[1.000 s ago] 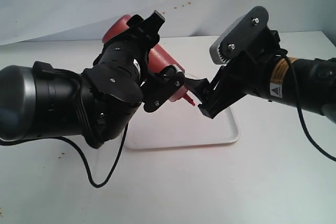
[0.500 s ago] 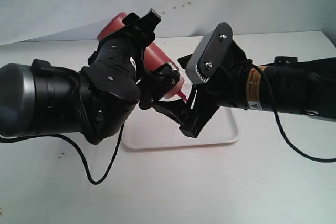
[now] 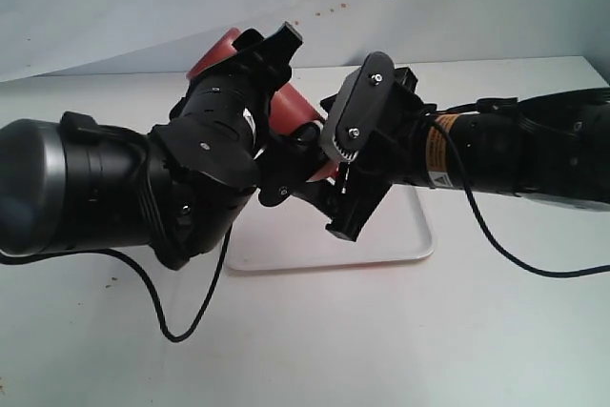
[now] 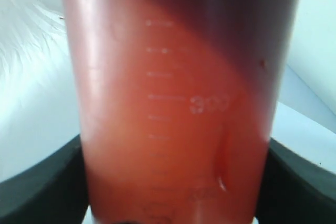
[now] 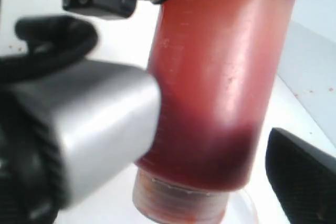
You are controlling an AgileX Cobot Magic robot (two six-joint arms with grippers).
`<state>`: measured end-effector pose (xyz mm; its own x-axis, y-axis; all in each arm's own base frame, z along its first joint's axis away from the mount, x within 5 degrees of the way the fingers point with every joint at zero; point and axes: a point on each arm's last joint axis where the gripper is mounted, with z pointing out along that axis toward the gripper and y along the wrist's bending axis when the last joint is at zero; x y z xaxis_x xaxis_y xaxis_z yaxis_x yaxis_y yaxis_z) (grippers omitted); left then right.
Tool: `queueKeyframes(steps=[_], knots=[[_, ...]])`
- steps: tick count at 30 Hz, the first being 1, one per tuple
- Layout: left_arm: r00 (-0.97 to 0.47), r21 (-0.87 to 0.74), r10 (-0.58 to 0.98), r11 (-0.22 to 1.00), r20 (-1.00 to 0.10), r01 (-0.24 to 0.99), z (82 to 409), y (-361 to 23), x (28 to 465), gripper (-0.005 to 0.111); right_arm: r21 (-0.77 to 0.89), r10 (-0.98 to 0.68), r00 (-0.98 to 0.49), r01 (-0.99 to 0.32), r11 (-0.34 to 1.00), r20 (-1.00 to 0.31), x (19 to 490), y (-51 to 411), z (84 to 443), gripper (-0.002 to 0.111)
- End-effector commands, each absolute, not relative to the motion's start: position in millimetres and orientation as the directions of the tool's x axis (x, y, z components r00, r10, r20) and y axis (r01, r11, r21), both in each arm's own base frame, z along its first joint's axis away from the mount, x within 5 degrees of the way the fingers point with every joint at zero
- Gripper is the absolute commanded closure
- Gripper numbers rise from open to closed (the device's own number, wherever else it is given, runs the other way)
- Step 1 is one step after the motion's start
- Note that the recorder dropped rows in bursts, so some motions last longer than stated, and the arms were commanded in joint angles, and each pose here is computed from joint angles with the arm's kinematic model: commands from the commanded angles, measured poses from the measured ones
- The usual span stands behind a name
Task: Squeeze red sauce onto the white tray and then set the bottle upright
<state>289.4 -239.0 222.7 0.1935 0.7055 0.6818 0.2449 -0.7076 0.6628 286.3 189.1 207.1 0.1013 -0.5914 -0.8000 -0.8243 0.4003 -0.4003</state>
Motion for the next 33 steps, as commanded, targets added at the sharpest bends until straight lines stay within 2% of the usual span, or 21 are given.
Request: queueKeyframes(steps=[1,5,10,15,20,21,23,27,28,33], knots=[[0.150,0.696,0.726,-0.687,0.672,0.210,240,-238,289,0.107,-0.451,-0.619,0.126,-0.797,0.402,-0.775,287,185,216,0.021],[0.144,0.710,0.737,-0.675,0.660,0.199,248,-236,287,0.107,-0.458,-0.609,0.150,-0.800,0.389,-0.779,292,189,215,0.021],[0.147,0.716,0.742,-0.671,0.655,0.194,251,-236,286,0.107,-0.411,-0.547,0.126,-0.799,0.439,-0.828,301,196,216,0.021],[0.217,0.719,0.741,-0.670,0.636,0.182,248,-241,285,0.107,-0.385,-0.491,0.147,-0.819,0.427,-0.859,302,202,214,0.021],[0.244,0.723,0.742,-0.667,0.625,0.178,246,-244,285,0.107,-0.332,-0.456,0.090,-0.809,0.485,-0.885,306,202,209,0.023],[0.244,0.723,0.742,-0.667,0.625,0.178,246,-244,285,0.107,-0.334,-0.459,0.088,-0.806,0.489,-0.884,307,201,208,0.026],[0.246,0.727,0.745,-0.663,0.619,0.178,246,-244,285,0.107,-0.340,-0.461,0.093,-0.803,0.489,-0.882,307,201,209,0.044],[0.246,0.728,0.747,-0.662,0.618,0.179,246,-244,285,0.107,-0.359,-0.472,0.111,-0.801,0.479,-0.875,307,201,209,0.101],[0.248,0.728,0.747,-0.662,0.617,0.179,246,-244,285,0.107,-0.354,-0.468,0.106,-0.800,0.483,-0.877,307,201,209,0.108],[0.248,0.730,0.748,-0.660,0.616,0.179,246,-244,285,0.107,-0.341,-0.456,0.093,-0.796,0.500,-0.885,308,201,209,0.108]])
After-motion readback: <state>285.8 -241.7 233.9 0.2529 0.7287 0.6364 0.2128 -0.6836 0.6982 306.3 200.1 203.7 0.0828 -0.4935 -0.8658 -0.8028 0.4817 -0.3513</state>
